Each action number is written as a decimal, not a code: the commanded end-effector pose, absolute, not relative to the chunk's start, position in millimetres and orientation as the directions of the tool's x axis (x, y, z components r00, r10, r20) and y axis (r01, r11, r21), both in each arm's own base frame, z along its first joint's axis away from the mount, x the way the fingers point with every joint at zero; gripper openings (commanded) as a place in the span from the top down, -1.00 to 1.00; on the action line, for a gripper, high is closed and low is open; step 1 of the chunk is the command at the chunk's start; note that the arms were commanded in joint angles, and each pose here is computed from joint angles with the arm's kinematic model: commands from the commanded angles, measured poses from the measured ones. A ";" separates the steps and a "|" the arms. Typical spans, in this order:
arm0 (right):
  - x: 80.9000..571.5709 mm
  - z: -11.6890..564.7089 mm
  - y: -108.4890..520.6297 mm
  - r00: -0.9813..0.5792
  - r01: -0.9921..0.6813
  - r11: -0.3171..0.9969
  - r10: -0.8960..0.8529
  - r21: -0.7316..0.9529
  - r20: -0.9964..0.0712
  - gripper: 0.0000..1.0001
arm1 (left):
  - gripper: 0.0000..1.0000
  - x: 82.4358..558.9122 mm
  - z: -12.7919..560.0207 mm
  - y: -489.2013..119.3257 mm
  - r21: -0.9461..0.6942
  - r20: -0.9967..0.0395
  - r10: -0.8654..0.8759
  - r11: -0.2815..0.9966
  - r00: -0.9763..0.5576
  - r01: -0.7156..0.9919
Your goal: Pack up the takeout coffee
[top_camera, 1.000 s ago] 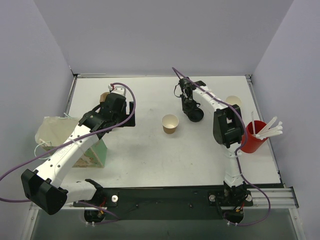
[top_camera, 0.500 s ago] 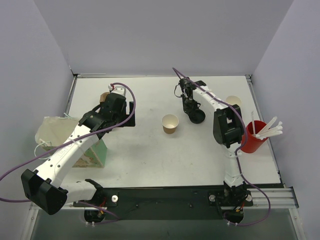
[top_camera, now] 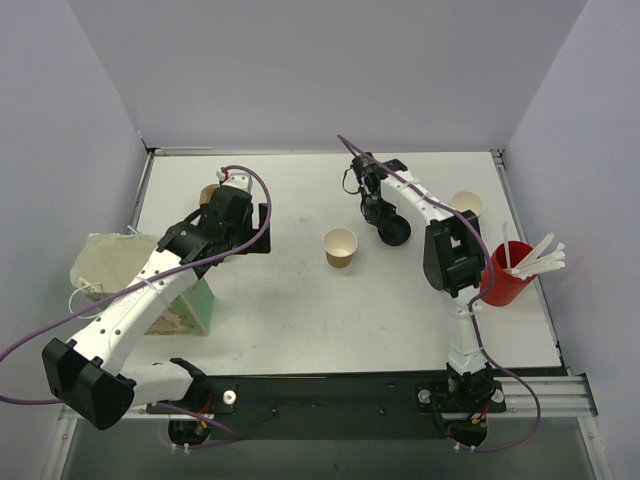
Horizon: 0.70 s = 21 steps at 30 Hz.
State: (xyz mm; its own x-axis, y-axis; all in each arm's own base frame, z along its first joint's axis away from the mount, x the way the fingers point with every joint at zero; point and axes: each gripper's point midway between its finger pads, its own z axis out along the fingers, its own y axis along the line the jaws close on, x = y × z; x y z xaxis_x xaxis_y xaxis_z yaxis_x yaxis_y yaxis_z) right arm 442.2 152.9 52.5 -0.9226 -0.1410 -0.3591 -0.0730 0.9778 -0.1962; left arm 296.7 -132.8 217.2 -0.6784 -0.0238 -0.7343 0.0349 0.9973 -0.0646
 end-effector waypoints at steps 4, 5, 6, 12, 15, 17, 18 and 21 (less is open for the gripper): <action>442.7 95.6 147.2 -0.894 -0.058 0.967 -0.161 -0.249 -0.417 1.00 | -0.95 302.3 234.7 -133.8 -0.091 -0.778 -0.041 0.995 -0.628 0.048; 442.5 98.3 146.8 -0.893 -0.054 0.966 -0.159 -0.252 -0.421 1.00 | -0.95 301.9 235.3 -133.9 -0.094 -0.779 -0.042 0.994 -0.626 0.049; 443.0 103.8 145.7 -0.888 -0.048 0.966 -0.158 -0.255 -0.432 1.00 | -0.95 302.3 235.1 -134.2 -0.095 -0.779 -0.044 0.994 -0.625 0.049; 445.1 149.0 142.4 -0.851 -0.014 0.974 -0.130 -0.225 -0.509 1.00 | -0.95 303.2 238.5 -143.5 -0.131 -0.782 -0.049 0.988 -0.621 0.087; 443.6 177.7 144.9 -0.827 -0.001 0.987 -0.093 -0.163 -0.555 1.00 | -0.95 304.0 243.5 -152.2 -0.163 -0.788 -0.055 0.979 -0.613 0.122; 440.0 192.8 151.4 -0.817 -0.011 0.995 -0.067 -0.100 -0.573 1.00 | -0.95 304.3 249.2 -161.6 -0.198 -0.794 -0.061 0.967 -0.604 0.162; 437.4 207.0 151.9 -0.804 -0.002 0.998 -0.035 -0.056 -0.594 1.00 | -0.95 304.4 251.7 -165.8 -0.213 -0.797 -0.065 0.960 -0.601 0.179; 429.0 236.9 166.3 -0.785 -0.035 0.995 0.031 0.094 -0.618 1.00 | -0.95 302.7 264.6 -185.0 -0.280 -0.809 -0.077 0.922 -0.583 0.266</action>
